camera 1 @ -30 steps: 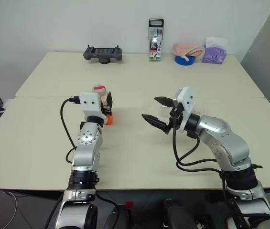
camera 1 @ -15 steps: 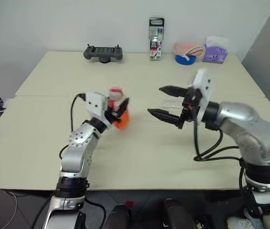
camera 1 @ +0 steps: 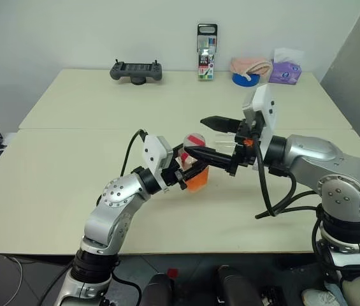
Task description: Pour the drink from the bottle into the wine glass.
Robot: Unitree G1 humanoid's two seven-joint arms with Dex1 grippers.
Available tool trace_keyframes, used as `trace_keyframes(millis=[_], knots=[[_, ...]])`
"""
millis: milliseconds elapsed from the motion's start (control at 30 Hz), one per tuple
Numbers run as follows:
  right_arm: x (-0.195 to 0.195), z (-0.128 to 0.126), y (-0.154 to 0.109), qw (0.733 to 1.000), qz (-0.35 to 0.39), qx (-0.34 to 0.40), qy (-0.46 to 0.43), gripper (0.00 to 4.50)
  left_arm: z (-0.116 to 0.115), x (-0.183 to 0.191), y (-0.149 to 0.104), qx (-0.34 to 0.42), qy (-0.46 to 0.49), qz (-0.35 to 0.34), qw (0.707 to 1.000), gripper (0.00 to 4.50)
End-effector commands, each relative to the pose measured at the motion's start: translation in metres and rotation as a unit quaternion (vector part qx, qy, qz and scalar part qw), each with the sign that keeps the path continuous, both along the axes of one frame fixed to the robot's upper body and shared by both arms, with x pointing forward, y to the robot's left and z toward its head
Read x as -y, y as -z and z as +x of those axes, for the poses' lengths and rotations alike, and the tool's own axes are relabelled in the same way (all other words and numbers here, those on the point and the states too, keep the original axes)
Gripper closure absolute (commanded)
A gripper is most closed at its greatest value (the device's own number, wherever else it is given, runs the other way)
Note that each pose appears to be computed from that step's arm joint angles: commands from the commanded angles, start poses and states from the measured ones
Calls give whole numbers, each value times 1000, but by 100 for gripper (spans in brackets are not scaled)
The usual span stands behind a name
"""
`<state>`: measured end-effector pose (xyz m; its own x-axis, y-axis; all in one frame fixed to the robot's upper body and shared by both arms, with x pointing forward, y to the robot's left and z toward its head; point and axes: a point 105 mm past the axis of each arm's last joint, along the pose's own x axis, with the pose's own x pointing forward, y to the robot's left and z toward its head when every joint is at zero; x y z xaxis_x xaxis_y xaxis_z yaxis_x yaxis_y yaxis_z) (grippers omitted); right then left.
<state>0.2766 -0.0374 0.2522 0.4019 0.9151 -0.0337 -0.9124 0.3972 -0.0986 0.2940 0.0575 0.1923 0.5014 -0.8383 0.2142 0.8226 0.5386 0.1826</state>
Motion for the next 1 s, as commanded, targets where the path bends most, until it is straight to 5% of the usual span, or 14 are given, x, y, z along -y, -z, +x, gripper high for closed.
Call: trace_keyframes(millis=[33,200,467,633,767,1000], knots=[[-3,-4,-2,1000,-2,15,5,0,-7,4,-13,33,8,-6,999,239],[-4,2,1,1000,2,14,28,18,-4,0,-9,31,-1,1,1000,240],[-6,2,-4,999,18,17,25,264,-4,-1,-6,27,-3,7,1000,240],[-7,-6,0,999,-12,34,-41,264,-10,4,-3,16,26,17,999,242],[5,-58,13,949,-67,5,-308,264,-17,7,0,-12,69,28,997,245],[13,-16,16,943,-120,62,-304,264,-17,7,3,-18,84,45,995,250]])
